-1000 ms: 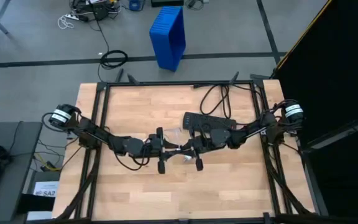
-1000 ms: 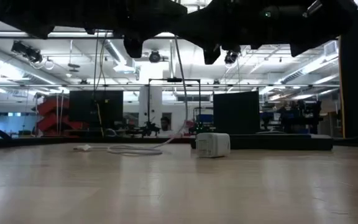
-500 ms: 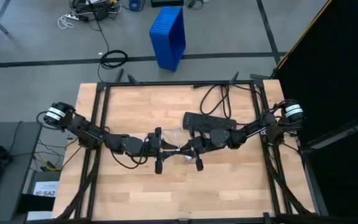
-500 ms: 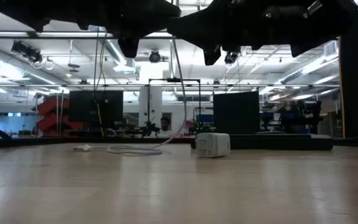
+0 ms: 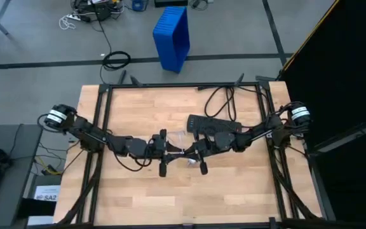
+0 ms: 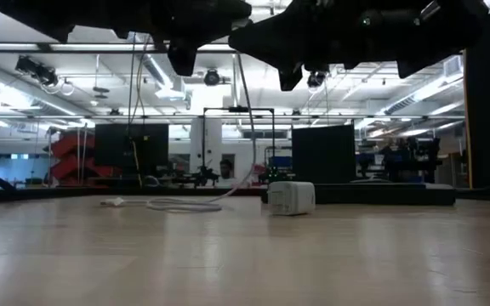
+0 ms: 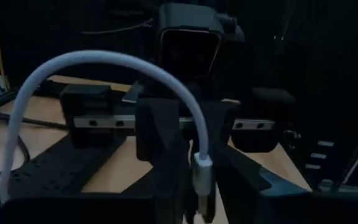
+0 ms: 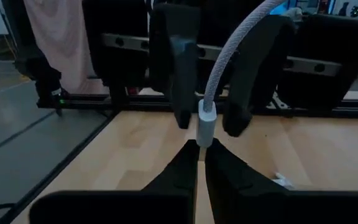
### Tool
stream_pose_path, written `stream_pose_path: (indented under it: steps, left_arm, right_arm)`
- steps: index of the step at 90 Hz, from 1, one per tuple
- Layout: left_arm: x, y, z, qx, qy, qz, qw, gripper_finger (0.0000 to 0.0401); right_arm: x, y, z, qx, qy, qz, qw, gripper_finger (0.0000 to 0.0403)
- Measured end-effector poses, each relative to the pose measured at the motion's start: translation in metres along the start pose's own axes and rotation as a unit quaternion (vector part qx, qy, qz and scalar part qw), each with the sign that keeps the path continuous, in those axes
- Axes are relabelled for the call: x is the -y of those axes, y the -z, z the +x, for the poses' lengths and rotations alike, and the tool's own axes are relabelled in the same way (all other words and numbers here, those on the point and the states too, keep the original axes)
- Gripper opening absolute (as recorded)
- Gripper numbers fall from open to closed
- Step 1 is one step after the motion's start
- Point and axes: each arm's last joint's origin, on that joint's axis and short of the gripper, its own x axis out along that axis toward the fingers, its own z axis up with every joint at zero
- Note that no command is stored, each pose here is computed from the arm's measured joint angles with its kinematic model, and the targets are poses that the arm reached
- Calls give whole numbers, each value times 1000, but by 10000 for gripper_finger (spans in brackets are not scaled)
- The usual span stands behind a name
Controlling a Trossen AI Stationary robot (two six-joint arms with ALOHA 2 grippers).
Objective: Insert USB
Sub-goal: Insert the white charger cable into the white charger adapter
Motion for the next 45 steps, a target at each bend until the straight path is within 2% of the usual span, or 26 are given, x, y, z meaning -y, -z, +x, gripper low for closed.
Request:
stream_pose_path:
  steps: [45]
  left_arm:
    - [-3, 3, 1, -14, -8, 3, 1000, 41]
  right_arm:
    - [0, 0, 0, -1, 2, 0, 1000, 0]
